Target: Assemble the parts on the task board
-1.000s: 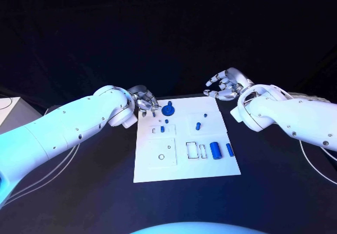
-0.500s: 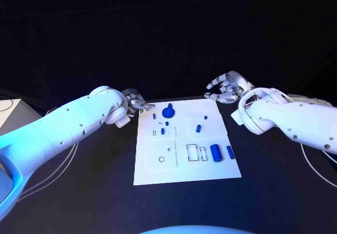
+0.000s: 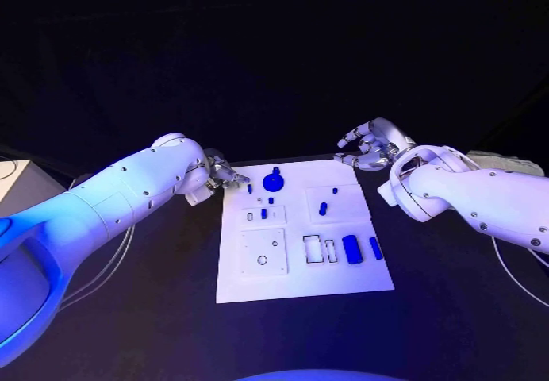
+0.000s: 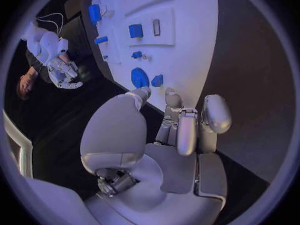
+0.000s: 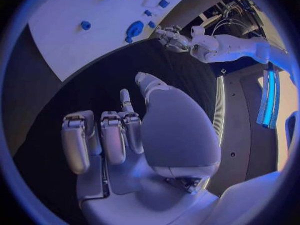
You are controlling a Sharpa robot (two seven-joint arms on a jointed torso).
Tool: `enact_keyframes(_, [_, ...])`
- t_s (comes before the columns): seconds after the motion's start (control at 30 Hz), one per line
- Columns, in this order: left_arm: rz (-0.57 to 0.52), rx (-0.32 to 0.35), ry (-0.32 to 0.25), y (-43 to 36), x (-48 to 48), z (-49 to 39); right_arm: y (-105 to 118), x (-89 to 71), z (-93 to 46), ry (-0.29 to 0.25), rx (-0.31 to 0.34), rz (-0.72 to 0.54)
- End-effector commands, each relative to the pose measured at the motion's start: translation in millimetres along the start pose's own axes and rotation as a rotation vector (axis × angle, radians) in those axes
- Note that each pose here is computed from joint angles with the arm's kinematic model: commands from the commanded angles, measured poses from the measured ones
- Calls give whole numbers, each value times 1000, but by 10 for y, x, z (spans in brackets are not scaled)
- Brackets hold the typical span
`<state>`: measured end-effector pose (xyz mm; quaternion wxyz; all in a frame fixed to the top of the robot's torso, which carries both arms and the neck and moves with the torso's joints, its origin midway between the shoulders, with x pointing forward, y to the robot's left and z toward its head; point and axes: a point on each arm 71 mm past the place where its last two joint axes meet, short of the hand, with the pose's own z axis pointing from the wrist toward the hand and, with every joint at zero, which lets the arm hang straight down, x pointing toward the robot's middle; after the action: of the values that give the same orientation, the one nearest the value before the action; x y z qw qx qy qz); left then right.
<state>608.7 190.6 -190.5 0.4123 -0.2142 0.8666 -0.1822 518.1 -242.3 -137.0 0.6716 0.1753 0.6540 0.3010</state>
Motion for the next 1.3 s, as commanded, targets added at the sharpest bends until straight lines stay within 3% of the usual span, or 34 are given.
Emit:
enact_keyframes(0.03, [22, -36, 41, -4, 6, -8, 15, -5, -1, -4, -14, -9])
enact_keyframes(1.3, [-14, 17, 45, -235, 60, -7, 48, 21, 12, -1, -19, -12])
